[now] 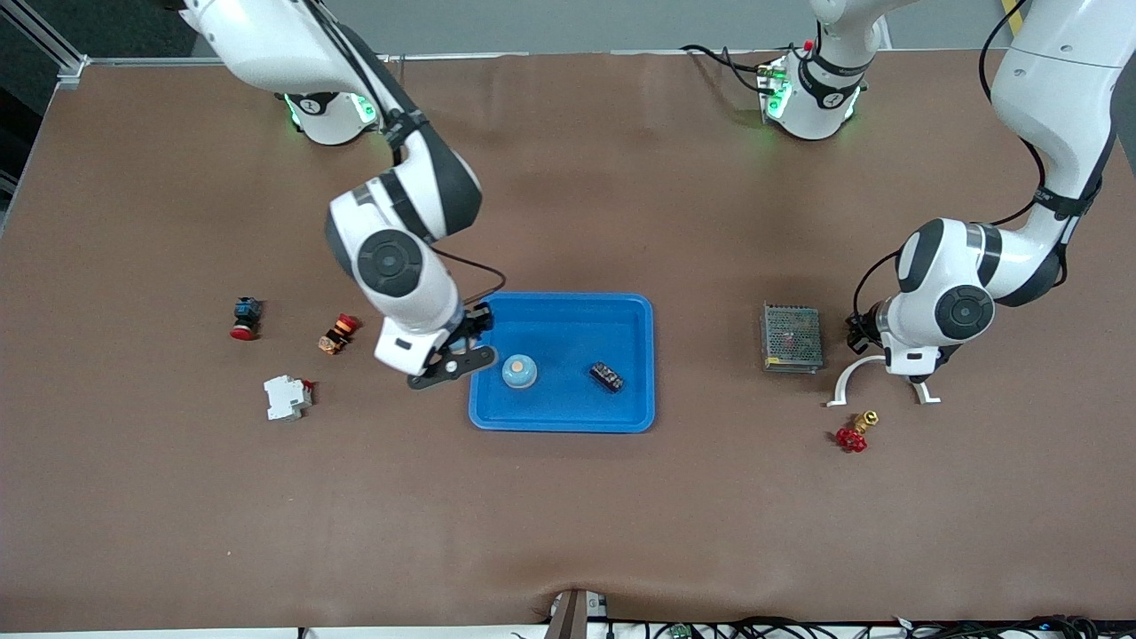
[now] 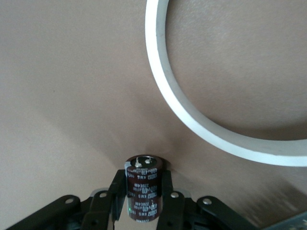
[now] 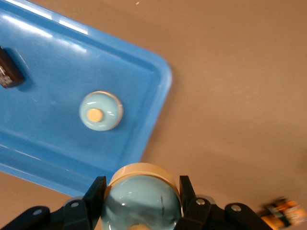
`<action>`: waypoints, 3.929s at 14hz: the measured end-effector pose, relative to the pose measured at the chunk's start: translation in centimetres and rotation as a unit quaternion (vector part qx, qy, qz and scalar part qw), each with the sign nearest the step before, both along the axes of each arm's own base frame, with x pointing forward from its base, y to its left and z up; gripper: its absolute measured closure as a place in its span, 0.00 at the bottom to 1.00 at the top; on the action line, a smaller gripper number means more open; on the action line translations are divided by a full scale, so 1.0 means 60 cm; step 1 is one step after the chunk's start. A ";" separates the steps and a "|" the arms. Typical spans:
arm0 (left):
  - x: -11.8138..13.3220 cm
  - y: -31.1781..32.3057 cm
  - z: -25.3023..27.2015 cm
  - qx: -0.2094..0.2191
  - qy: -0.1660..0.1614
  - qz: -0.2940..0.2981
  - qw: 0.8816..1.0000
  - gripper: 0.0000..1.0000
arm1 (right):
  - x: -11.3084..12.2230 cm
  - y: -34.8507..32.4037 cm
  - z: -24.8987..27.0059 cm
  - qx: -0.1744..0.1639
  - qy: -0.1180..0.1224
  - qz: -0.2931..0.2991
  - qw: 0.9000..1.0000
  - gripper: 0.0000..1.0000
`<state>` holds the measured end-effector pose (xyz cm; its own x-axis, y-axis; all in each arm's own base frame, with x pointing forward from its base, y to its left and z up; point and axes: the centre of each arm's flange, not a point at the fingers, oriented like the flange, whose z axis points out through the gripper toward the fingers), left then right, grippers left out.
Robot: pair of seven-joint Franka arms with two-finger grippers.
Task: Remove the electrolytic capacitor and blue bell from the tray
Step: 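Set the blue button beside the white breaker with the right gripper, then grasp the second black capacitor in the tray with the left gripper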
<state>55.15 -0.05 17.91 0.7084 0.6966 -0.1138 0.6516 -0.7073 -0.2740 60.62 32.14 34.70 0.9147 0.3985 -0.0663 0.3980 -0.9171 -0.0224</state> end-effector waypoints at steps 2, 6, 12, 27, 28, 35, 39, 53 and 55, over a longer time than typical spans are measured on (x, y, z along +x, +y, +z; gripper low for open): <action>0.000 -0.001 0.000 0.002 -0.001 -0.005 1.000 0.61 | 0.028 -0.072 0.012 0.002 0.009 0.047 0.999 0.33; 0.008 0.001 0.009 0.004 -0.010 -0.006 1.000 0.21 | 0.089 -0.265 0.014 0.019 0.019 0.175 0.984 0.33; 0.077 -0.082 0.151 0.015 -0.054 -0.013 0.998 0.00 | 0.127 -0.534 0.023 0.041 0.005 0.321 0.946 0.33; 0.121 -0.438 0.281 -0.037 -0.117 0.035 0.992 0.00 | 0.139 -0.762 -0.207 0.047 -0.020 0.407 0.912 0.33; 0.118 -0.458 0.274 -0.040 -0.114 0.031 0.992 0.00 | 0.140 -0.756 -0.214 0.048 -0.020 0.410 0.911 0.33; 0.129 -0.567 0.271 -0.074 -0.128 0.003 0.989 0.00 | 0.125 -0.737 -0.260 0.044 -0.027 0.415 0.908 0.33; 0.129 -0.624 0.275 -0.058 -0.160 -0.015 0.985 0.00 | 0.121 -0.736 -0.269 0.047 -0.023 0.415 0.908 0.33; 0.072 -0.747 0.101 -0.089 -0.147 0.044 0.984 0.15 | 0.118 -0.736 -0.284 0.048 -0.023 0.414 0.909 0.13; 0.070 -0.751 0.081 -0.087 -0.150 0.049 0.984 0.19 | 0.120 -0.737 -0.281 0.047 -0.024 0.414 0.909 0.00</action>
<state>59.37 -45.09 22.74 0.6593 0.7512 -0.0331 0.7516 -0.6570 0.0596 67.82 -12.09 17.82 0.3000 0.9533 0.0354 0.9533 -0.2981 -0.0488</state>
